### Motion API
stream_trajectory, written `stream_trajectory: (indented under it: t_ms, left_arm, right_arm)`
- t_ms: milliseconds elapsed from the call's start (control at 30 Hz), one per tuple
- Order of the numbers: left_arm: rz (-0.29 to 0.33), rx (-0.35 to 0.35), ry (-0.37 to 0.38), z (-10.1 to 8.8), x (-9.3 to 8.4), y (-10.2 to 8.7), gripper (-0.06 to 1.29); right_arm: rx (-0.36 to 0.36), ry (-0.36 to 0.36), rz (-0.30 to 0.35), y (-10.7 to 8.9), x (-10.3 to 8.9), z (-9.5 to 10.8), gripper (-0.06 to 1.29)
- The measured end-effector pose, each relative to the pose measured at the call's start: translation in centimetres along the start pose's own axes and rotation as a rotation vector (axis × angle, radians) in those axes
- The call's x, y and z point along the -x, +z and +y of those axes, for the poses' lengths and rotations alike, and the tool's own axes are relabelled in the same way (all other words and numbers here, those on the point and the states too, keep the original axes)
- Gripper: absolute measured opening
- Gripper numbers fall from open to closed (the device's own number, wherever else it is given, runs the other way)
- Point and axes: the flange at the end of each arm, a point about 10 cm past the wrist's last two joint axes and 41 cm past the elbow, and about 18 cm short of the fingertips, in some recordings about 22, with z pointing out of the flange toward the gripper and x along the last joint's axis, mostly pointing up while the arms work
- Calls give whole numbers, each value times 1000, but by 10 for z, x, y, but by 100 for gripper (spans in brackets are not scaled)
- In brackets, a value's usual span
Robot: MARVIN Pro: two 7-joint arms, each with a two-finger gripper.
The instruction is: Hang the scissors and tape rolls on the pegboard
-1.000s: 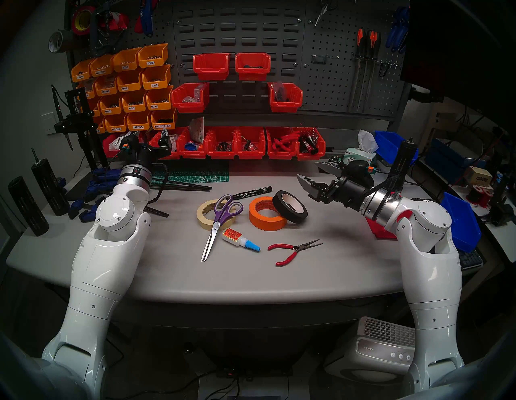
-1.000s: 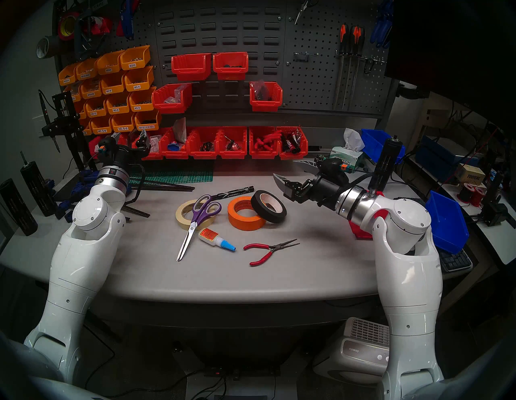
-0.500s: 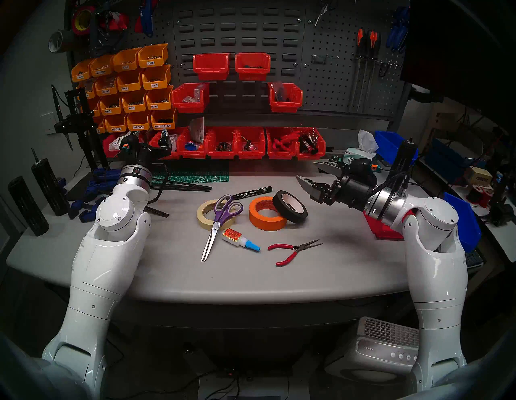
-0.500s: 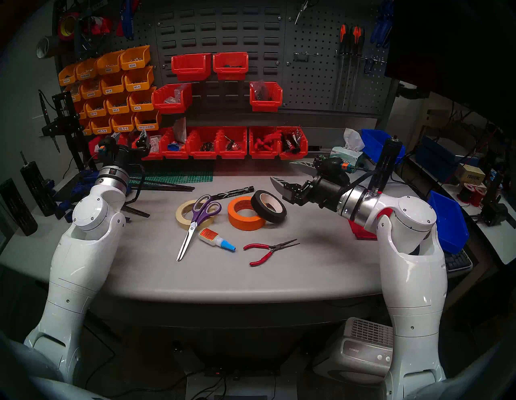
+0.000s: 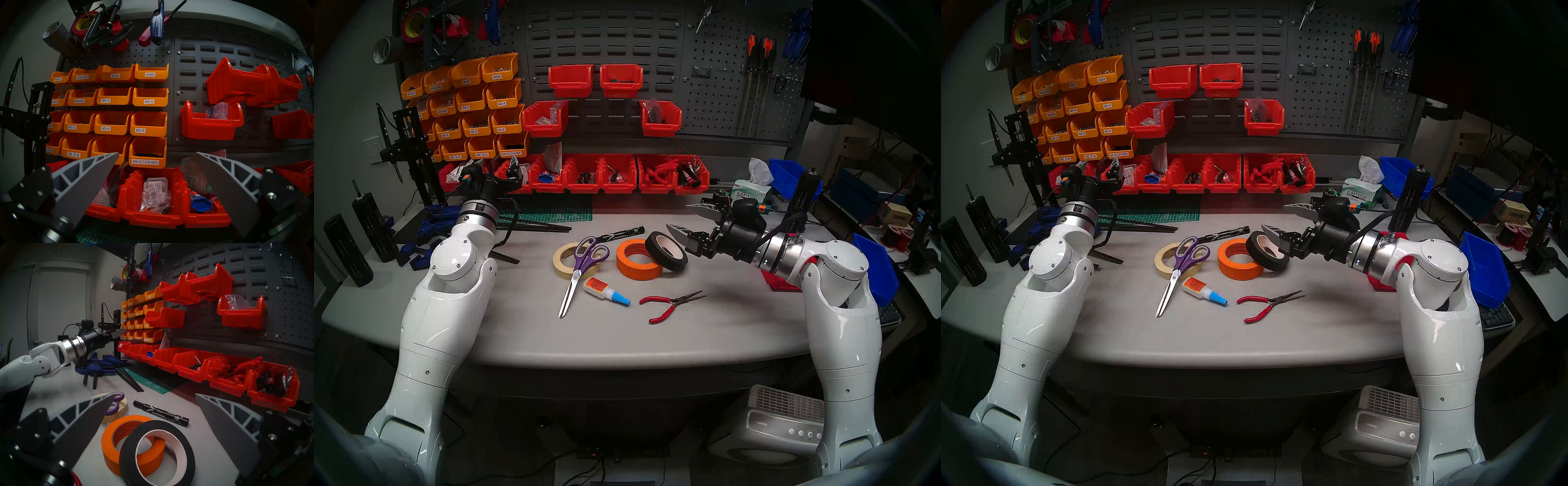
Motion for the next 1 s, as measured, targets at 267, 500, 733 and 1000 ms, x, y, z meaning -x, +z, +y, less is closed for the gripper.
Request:
stream_trajectory:
  t_ms: [267, 500, 733, 1000]
  left_arm:
    - [0, 0, 0, 0, 0, 0, 123]
    - [0, 0, 0, 0, 0, 0, 123]
    - [0, 0, 0, 0, 0, 0, 123]
    - [0, 0, 0, 0, 0, 0, 123]
  right_arm:
    - [-31, 11, -22, 0, 5, 2, 126]
    - [-69, 42, -49, 1, 11, 2, 126]
    - [-105, 63, -56, 4, 15, -2, 126]
    - [-152, 74, -55, 8, 16, -5, 126]
